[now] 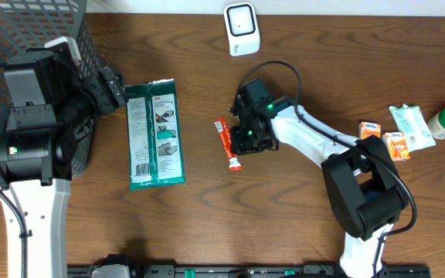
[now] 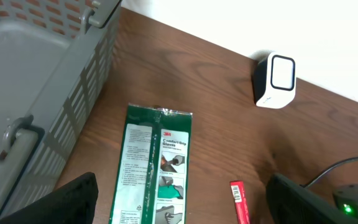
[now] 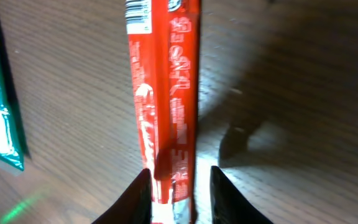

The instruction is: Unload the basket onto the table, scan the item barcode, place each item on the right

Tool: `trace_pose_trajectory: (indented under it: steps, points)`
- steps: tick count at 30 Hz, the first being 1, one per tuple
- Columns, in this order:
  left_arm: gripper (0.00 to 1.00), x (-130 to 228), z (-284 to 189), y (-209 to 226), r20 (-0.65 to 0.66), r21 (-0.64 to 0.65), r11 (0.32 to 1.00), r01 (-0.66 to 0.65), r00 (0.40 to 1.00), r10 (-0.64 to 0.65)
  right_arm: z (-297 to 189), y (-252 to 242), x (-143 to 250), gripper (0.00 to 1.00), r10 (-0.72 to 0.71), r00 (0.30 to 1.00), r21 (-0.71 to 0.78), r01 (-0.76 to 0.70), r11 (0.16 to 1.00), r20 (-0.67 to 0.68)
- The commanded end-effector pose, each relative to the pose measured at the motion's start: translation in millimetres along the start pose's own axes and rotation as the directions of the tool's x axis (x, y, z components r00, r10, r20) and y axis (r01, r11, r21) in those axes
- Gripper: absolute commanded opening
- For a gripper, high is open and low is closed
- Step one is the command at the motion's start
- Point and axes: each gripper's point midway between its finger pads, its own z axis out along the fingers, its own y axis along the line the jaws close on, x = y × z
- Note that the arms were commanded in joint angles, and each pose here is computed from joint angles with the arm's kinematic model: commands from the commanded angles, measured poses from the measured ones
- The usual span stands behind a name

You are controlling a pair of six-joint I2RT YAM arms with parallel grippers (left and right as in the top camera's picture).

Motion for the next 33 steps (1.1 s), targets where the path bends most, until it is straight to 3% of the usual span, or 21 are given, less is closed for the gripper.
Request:
trace_pose_trajectory:
  steps: [1,33]
  points:
    - [0.87,-2.0,-1.6,-0.1,0.005,0.004,1.0,-0.01,1.0,0.01,-9.5,14.8,-2.9,0.29,-0.02,1.0,-0.027,0.021,0.999,0.023]
    - [0.87,-2.0,-1.6,-0.1,0.005,0.004,1.0,-0.01,1.0,0.01,8.1,2.0,5.2,0.22,-0.046,0.998,0.088,0.042,0.995,0.049]
